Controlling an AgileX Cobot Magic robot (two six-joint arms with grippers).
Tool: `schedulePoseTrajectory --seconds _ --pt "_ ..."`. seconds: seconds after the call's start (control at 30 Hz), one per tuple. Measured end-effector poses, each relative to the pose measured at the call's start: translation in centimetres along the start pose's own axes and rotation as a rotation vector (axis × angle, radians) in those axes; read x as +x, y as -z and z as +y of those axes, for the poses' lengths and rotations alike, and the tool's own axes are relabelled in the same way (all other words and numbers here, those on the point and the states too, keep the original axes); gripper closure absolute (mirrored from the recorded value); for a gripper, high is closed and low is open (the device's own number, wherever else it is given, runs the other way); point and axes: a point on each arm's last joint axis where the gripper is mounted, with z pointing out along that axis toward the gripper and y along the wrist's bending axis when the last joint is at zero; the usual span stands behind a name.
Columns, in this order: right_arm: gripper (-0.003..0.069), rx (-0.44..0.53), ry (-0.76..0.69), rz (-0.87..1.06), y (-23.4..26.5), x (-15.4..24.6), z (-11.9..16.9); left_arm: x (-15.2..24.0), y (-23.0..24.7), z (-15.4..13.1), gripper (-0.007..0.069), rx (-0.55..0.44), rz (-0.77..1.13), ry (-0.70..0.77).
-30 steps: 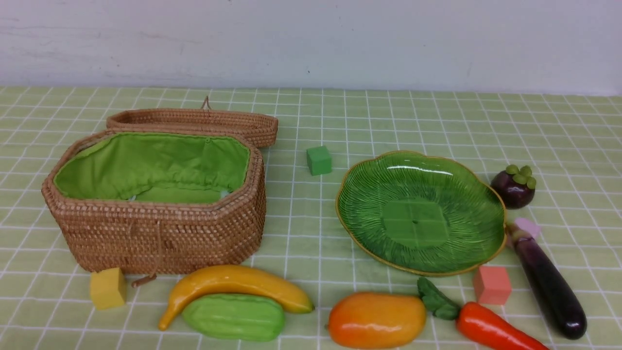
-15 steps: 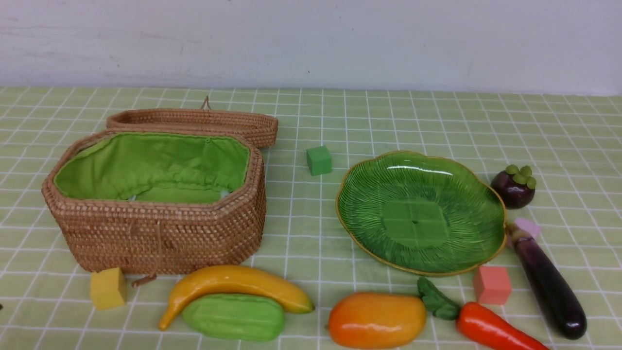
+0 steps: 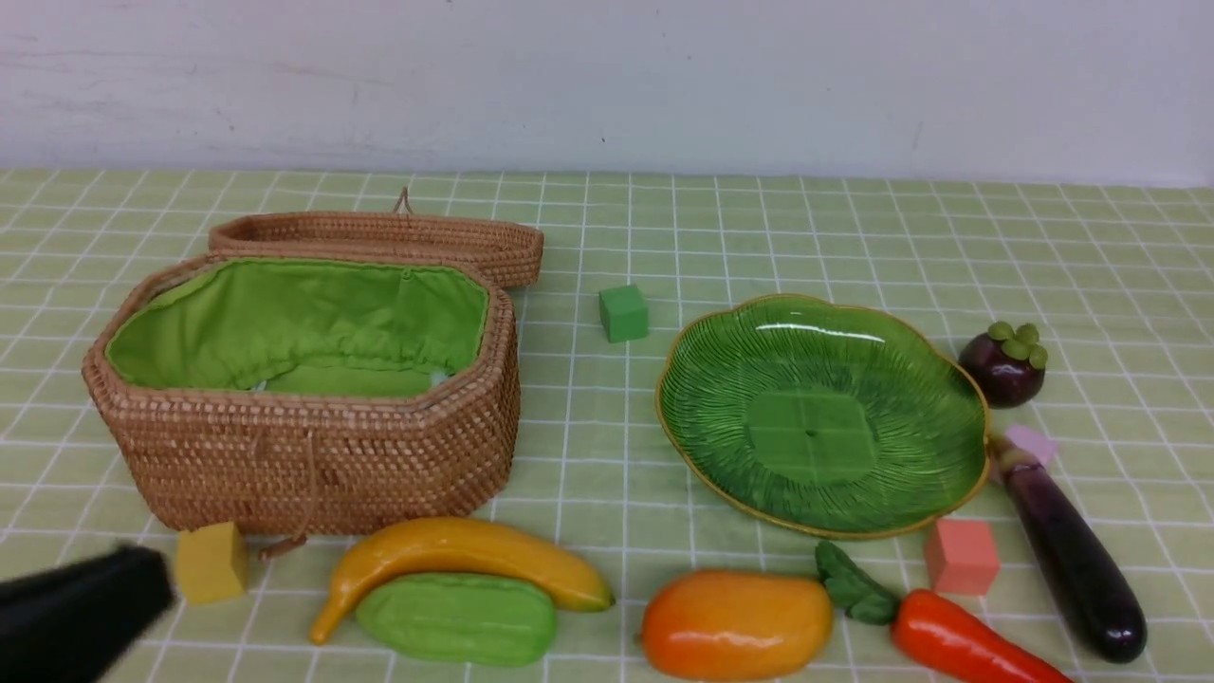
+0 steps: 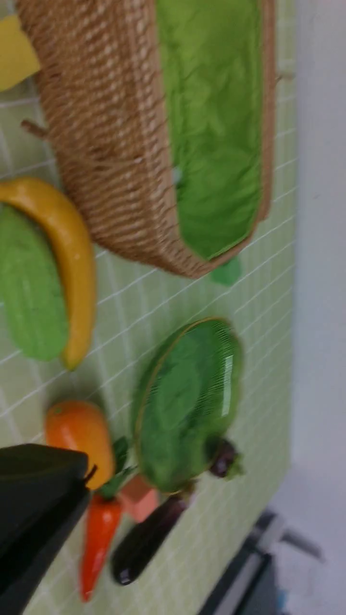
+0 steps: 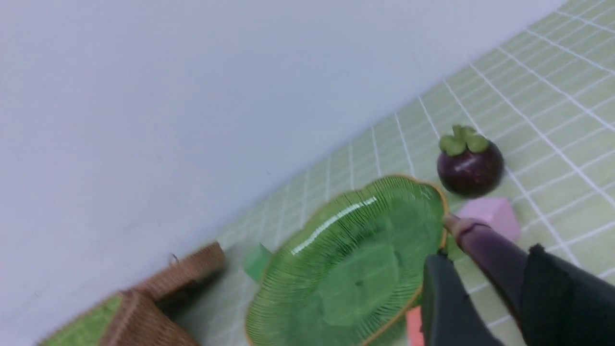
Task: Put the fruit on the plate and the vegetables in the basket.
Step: Take a chayote with your left arm and place it on the basket on the left.
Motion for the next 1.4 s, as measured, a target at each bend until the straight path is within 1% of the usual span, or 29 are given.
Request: schedulePoseTrajectory --seconds 0.1,0.13,0.17,0.23,0.3,0.33,0.37,0.4,0.47,0.5,0.57,0.6,0.67,0.7,0.8,0.83,0.87,0.9,0.93,0.97,1.0,1.03,1.07,1.2,1.23,1.27,1.3,1.33,1.4 --pt "0.0475 -0.078 0.071 0.077 0.5 -1.1 2.3 -1.1 -2.0 -0.2 0.0638 0.061 0.188 -0.038" --pt "0.0479 -0.092 0.083 0.093 0.6 -1.4 2.8 -1.2 -2.2 -0.2 0.0638 0.064 0.2 -0.044" --pt "0.0519 -0.137 0.178 0.158 0.9 -2.2 4.4 -2.1 -3.5 -0.2 0.0638 0.093 0.287 -0.064" --pt "0.0565 -0.193 0.302 0.279 1.2 -3.3 6.6 -3.0 -4.6 0.0 0.0638 0.11 0.333 -0.1" --pt "0.0598 -0.222 0.393 0.355 1.3 -3.8 7.7 -3.3 -5.6 0.2 0.0638 0.12 0.371 -0.125" --pt "0.0629 -0.255 0.495 0.471 1.4 -4.4 8.9 -3.4 -6.7 0.5 0.0638 0.135 0.411 -0.171" --pt "0.0643 -0.27 0.542 0.518 1.3 -4.6 9.3 -3.2 -7.5 0.7 0.0638 0.143 0.442 -0.197" --pt "0.0645 -0.273 0.555 0.54 1.4 -4.6 9.3 -3.1 -7.6 0.7 0.0638 0.145 0.449 -0.202" --pt "0.0657 -0.308 0.649 0.631 1.2 -5.2 10.2 -1.9 -9.6 0.8 0.0638 0.183 0.557 -0.288" --pt "0.0657 -0.312 0.655 0.643 1.2 -5.3 10.3 -1.8 -9.7 0.9 0.0638 0.183 0.567 -0.303" --pt "0.0657 -0.358 0.708 0.678 1.2 -5.6 10.8 -0.3 -11.8 0.8 0.0635 0.205 0.661 -0.423" --pt "0.0657 -0.365 0.716 0.681 1.2 -5.6 10.8 -0.3 -11.8 0.8 0.0634 0.201 0.659 -0.43" --pt "0.0657 -0.411 0.761 0.686 1.4 -5.8 11.2 0.7 -13.7 0.5 0.0597 0.213 0.689 -0.535" --pt "0.0656 -0.426 0.773 0.687 1.5 -5.9 11.3 1.0 -14.3 0.3 0.0577 0.216 0.685 -0.556" --pt "0.0656 -0.461 0.804 0.695 1.7 -5.8 11.4 1.9 -16.5 -0.1 0.0453 0.239 0.687 -0.672" --pt "0.0656 -0.462 0.805 0.696 1.7 -5.8 11.3 1.9 -16.5 -0.2 0.0453 0.242 0.687 -0.68" --pt "0.0654 -0.463 0.816 0.698 1.7 -5.8 11.3 2.5 -17.6 -0.2 0.0362 0.26 0.719 -0.722" --pt "0.0652 -0.462 0.819 0.7 1.7 -5.8 11.3 2.7 -18.2 -0.1 0.032 0.267 0.737 -0.74" --pt "0.0652 -0.462 0.819 0.7 1.7 -5.8 11.3 2.7 -18.2 -0.1 0.0309 0.267 0.737 -0.74" --pt "0.065 -0.461 0.821 0.7 1.7 -5.8 11.3 3.1 -19.3 0.0 0.0224 0.274 0.763 -0.764" --pt "0.0649 -0.461 0.821 0.7 1.7 -5.8 11.3 3.1 -19.4 0.0 0.0216 0.276 0.766 -0.764" --pt "0.0647 -0.46 0.822 0.7 1.7 -5.8 11.3 3.3 -20.3 0.2 0.0157 0.278 0.781 -0.78" --pt "0.0645 -0.461 0.822 0.7 1.7 -5.8 11.3 3.4 -20.8 0.3 0.0125 0.281 0.79 -0.797" --pt "0.0643 -0.463 0.822 0.703 1.7 -5.8 11.3 4.0 -22.0 0.6 0.0085 0.31 0.807 -0.895" --pt "0.0643 -0.463 0.822 0.703 1.7 -5.8 11.3 4.0 -22.1 0.6 0.0085 0.312 0.807 -0.901" --pt "0.0642 -0.463 0.822 0.703 1.7 -5.8 11.3 4.3 -22.4 0.7 0.0082 0.337 0.808 -0.961" --pt "0.0641 -0.463 0.822 0.703 1.7 -5.8 11.3 4.3 -22.4 0.7 0.0082 0.338 0.81 -0.96" --pt "0.0639 -0.463 0.822 0.703 1.7 -5.8 11.3 4.6 -22.6 0.8 0.0082 0.365 0.814 -1.015" --pt "0.0637 -0.463 0.822 0.703 1.7 -5.8 11.3 4.8 -22.8 0.9 0.0082 0.384 0.816 -1.051"
